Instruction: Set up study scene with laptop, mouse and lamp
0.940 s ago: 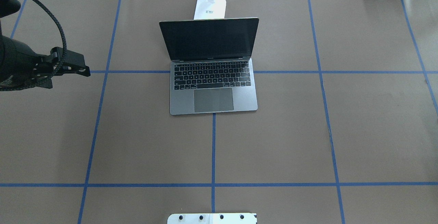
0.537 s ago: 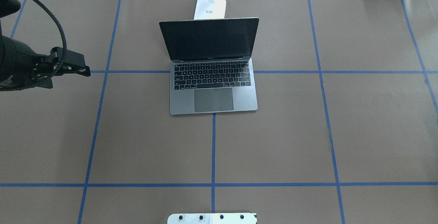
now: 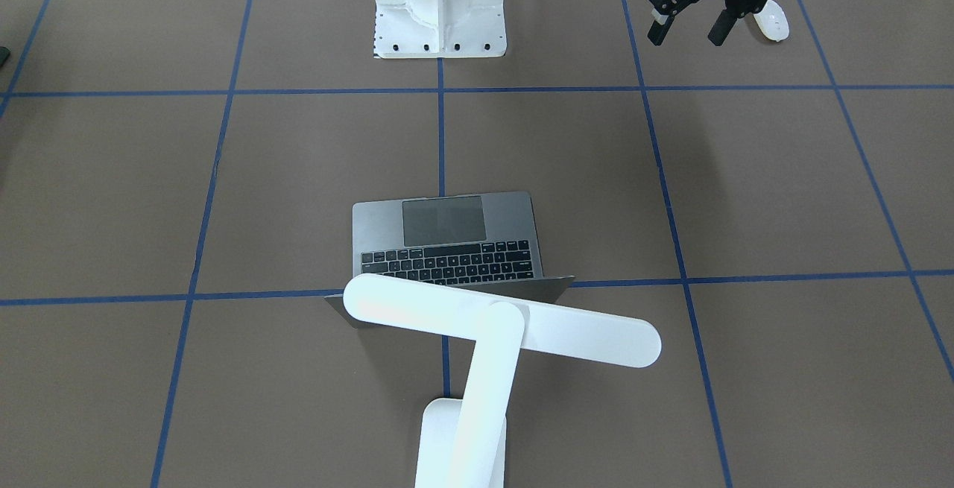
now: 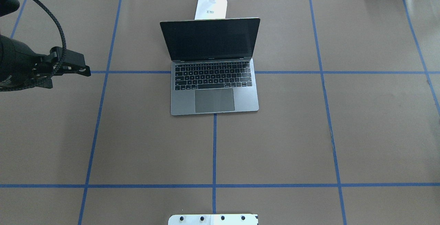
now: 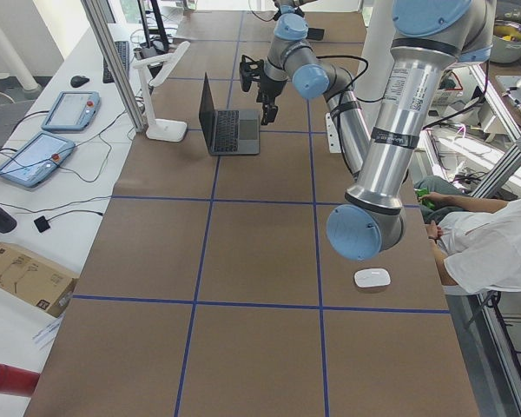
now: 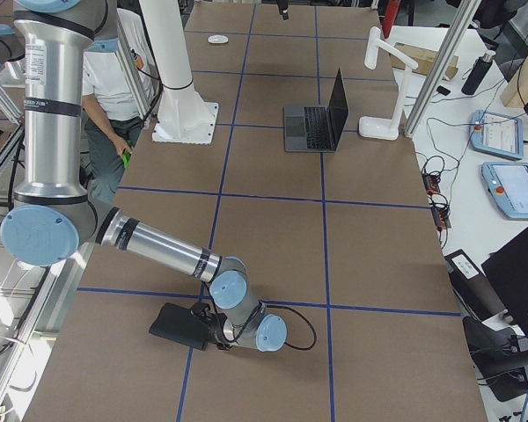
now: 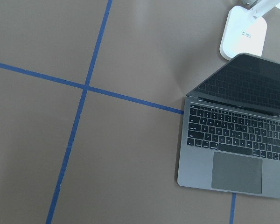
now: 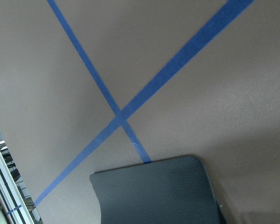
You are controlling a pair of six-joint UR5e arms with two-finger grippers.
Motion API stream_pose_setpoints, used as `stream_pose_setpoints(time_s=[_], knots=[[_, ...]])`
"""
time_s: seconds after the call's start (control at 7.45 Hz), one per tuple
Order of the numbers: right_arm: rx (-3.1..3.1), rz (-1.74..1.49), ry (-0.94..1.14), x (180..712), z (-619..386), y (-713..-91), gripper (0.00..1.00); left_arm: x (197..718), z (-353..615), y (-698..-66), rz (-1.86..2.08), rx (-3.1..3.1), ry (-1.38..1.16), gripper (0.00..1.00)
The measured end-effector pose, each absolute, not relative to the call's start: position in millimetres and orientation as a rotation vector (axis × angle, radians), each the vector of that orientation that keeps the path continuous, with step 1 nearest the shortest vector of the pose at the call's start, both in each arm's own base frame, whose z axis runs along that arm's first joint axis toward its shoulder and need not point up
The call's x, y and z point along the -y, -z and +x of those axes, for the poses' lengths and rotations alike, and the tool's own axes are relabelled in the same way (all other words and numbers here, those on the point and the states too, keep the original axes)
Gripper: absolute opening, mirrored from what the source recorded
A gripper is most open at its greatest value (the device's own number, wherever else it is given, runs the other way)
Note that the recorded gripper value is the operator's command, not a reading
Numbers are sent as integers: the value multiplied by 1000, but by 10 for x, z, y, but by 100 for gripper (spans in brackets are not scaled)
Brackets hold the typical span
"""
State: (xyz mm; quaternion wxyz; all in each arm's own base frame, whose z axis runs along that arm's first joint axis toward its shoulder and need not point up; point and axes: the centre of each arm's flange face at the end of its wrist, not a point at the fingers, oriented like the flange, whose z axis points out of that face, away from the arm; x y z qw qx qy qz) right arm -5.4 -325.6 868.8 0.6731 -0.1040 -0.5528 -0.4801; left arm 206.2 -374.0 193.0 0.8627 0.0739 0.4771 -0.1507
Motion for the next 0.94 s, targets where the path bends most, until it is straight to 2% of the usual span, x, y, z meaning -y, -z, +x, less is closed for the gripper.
stream_pose_setpoints(time_s=[0.4,0.81,0.94], knots=[[1258,-260,1059,3136,-34,-8788,96,3727,2031,-1912,159,-1003,318,99],[1273,-273,1033,3104,-35,-8800,74,3728,2011,-1912,161,-1002,321,99],[1284,-281,1015,3107,-42,-8762,73,3726,2007,-1909,162,-1003,321,99]])
